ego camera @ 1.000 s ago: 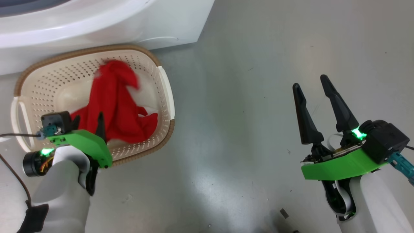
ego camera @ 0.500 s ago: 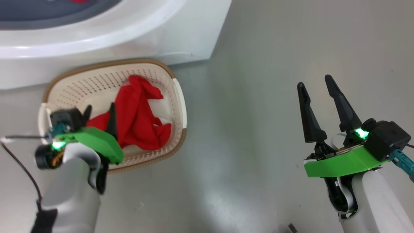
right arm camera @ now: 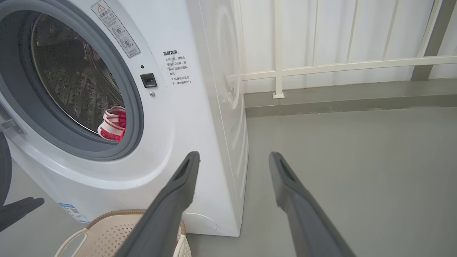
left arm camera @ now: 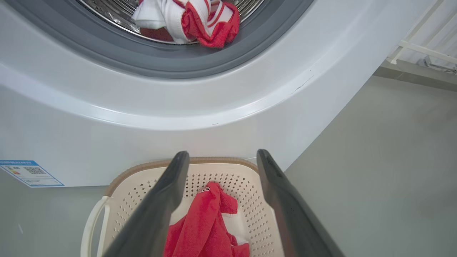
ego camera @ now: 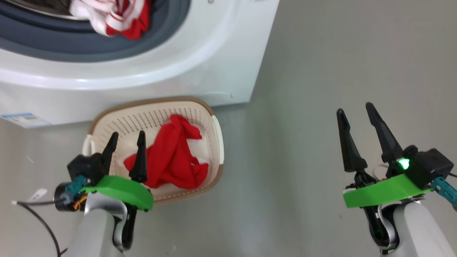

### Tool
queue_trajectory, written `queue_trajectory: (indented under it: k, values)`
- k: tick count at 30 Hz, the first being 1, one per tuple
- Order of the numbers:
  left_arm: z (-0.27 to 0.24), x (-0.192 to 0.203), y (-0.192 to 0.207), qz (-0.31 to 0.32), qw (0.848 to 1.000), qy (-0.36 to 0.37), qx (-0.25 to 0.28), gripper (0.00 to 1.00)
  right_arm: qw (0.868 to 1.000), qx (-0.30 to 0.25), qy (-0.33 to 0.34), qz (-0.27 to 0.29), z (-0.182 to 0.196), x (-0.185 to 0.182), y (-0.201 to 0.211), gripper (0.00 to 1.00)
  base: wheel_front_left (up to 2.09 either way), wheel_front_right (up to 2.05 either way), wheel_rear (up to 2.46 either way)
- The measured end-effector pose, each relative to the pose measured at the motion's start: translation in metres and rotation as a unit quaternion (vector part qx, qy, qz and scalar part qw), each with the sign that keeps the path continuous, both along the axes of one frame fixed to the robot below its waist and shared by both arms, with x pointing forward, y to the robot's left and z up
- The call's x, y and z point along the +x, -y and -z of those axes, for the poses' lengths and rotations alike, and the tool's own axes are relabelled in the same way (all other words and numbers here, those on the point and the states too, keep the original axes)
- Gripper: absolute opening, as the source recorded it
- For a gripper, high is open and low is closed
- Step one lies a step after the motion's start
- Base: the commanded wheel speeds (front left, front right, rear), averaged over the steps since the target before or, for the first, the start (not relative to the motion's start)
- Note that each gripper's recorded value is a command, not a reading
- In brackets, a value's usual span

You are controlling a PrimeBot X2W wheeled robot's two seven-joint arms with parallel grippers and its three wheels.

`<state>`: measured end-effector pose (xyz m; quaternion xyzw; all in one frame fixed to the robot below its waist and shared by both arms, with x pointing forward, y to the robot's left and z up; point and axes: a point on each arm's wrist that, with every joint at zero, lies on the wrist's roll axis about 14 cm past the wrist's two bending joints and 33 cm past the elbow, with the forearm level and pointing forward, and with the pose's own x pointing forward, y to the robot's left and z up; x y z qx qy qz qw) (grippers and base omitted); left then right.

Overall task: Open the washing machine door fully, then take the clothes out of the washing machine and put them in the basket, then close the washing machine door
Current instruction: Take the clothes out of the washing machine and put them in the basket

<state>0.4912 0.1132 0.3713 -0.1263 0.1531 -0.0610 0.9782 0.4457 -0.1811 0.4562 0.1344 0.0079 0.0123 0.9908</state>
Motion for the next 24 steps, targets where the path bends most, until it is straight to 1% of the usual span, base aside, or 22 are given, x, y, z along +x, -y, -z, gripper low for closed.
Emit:
queue_trajectory:
  k: [3,12,17,21,24]
  values:
    - [-0.024,-0.006,-0.007,-0.007,0.999,0.033,0.0,1.0,1.0,-0.004,0.008,0.002,-0.008,-0.005,0.001,1.0,0.0,0.0,0.0]
    - [-0.074,-0.031,-0.028,-0.033,0.995,0.099,0.011,1.0,0.999,-0.017,0.04,-0.001,-0.035,-0.017,-0.001,1.0,0.0,0.0,0.0]
    - [-0.108,-0.04,-0.041,-0.054,0.987,0.148,0.014,1.0,0.998,-0.036,0.055,-0.002,-0.047,-0.023,0.0,1.0,0.0,0.0,0.0]
    - [-0.138,-0.05,-0.055,-0.079,0.978,0.19,0.015,1.0,0.998,-0.04,0.055,-0.001,-0.049,-0.033,0.0,1.0,0.0,0.0,0.0]
    - [-0.151,-0.062,-0.061,-0.092,0.974,0.208,0.017,1.0,0.997,-0.041,0.058,0.0,-0.052,-0.041,0.001,1.0,0.0,0.0,0.0]
